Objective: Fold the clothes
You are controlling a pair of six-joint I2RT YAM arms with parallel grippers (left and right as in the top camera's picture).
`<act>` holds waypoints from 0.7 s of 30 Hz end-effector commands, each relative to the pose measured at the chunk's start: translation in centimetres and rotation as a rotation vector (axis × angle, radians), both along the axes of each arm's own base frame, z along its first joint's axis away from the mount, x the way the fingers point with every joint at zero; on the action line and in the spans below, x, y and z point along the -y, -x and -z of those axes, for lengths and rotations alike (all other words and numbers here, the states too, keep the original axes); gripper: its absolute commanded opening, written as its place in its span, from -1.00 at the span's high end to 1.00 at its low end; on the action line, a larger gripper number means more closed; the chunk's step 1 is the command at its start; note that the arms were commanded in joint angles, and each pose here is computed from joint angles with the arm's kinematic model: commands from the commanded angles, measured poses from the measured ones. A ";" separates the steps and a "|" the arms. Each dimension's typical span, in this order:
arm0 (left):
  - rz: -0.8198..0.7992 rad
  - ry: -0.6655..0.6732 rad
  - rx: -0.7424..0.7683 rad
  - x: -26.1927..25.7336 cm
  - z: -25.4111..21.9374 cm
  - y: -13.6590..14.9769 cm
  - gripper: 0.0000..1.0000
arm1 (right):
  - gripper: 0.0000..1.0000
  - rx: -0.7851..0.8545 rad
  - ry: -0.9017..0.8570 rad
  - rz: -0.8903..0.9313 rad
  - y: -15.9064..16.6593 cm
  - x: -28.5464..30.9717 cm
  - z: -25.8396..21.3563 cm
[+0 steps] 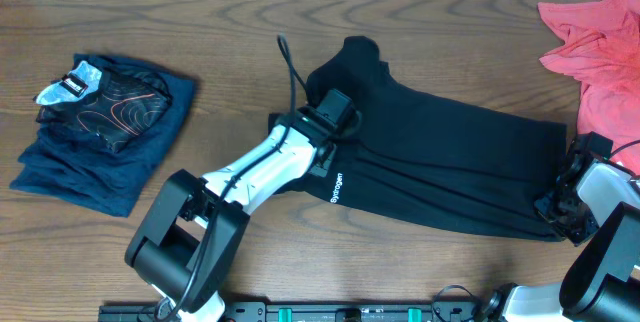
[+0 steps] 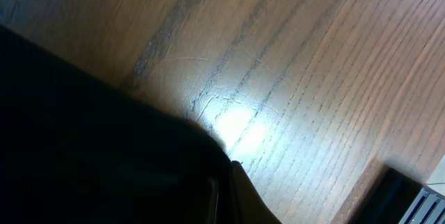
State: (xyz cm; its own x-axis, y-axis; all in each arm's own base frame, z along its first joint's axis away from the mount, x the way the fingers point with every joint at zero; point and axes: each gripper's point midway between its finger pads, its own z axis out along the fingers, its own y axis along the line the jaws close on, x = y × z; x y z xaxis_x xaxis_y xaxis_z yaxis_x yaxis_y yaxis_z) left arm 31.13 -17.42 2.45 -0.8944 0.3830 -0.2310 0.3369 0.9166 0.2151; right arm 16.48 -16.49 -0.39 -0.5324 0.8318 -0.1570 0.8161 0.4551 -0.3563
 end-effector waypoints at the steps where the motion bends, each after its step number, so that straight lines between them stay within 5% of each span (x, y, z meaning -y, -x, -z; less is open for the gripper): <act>1: 0.009 0.006 0.007 0.5 -0.6 0.5 0.01 | 0.89 0.006 -0.041 0.020 0.3 -0.6 1.0; 5: -0.039 -0.002 0.019 -0.5 -1.4 0.4 -0.01 | 0.89 0.008 -0.040 0.020 0.2 -0.5 1.0; 13: -0.399 0.111 0.145 -6.6 -5.3 -2.9 -0.10 | 0.88 0.008 -0.040 0.020 0.2 -0.5 1.0; 18: -0.450 0.286 -0.031 -6.0 -3.2 -1.5 0.17 | 0.88 0.009 -0.039 0.020 0.2 -0.5 1.0; 21: -0.457 0.276 -0.099 -6.1 -1.3 0.1 0.22 | 0.88 0.010 -0.039 0.020 0.2 -0.5 1.0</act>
State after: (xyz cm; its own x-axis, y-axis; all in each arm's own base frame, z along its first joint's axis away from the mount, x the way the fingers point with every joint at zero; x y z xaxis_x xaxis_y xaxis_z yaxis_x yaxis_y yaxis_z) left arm 33.37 -10.08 6.12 -0.9522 -0.0998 -0.2887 -0.1034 0.9946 -0.0029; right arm 16.53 -16.56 -0.39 -0.5303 0.8325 -0.1603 0.8181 0.4529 -0.3544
